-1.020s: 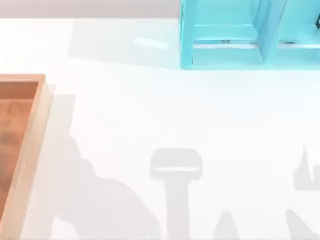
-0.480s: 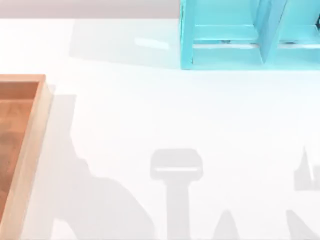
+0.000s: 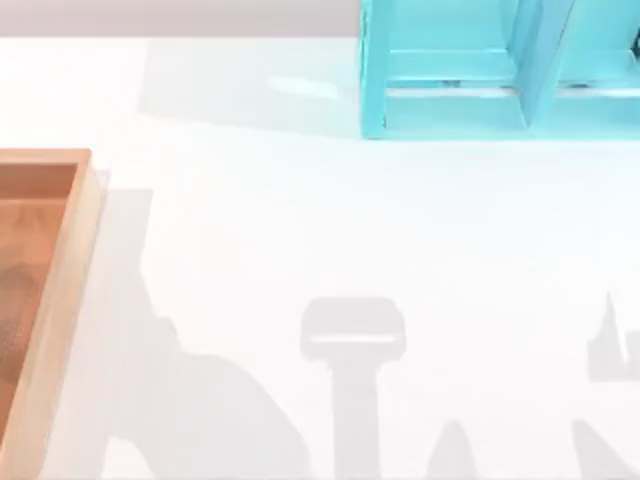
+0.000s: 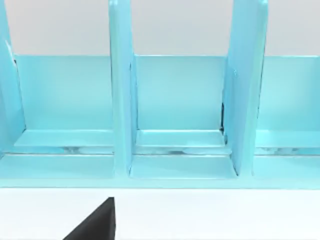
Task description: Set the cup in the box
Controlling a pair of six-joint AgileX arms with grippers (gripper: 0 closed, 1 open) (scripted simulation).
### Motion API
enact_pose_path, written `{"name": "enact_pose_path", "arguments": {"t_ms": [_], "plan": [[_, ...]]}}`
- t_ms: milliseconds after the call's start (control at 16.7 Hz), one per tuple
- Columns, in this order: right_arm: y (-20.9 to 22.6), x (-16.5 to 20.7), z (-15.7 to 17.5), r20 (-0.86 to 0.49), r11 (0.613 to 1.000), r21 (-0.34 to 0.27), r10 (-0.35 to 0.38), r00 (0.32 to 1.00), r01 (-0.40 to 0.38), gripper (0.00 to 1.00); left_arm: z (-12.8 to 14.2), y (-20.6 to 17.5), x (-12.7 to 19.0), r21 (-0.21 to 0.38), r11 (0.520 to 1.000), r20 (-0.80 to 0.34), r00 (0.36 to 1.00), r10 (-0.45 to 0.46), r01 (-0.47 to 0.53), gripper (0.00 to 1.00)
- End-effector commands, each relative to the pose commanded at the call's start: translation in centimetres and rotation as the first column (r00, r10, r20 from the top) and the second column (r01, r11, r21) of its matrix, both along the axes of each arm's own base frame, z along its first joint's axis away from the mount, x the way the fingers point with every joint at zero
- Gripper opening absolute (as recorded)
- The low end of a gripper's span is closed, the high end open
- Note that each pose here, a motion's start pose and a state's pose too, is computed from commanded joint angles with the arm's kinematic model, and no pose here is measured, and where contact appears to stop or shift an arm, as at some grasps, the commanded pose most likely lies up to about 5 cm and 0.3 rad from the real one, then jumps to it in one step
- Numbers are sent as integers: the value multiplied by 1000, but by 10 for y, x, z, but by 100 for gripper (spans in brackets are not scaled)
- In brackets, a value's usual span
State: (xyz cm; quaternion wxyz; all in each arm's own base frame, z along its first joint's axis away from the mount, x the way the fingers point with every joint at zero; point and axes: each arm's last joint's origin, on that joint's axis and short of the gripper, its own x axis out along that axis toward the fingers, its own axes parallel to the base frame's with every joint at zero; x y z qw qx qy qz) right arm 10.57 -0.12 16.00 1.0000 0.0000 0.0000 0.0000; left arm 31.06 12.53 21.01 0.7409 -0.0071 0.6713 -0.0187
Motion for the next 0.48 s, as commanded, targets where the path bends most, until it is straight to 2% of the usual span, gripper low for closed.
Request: {"name": "enact_pose_path", "arguments": {"t_ms": [120,480], "plan": [[0,0,0,0,1000,0,0,1000,0,100,0,0,0,0,1000,0,1000,0,0,98],[0,0,0,0,1000,0,0,1000,0,100,0,0,0,0,1000,0,1000,0,0,100]]}}
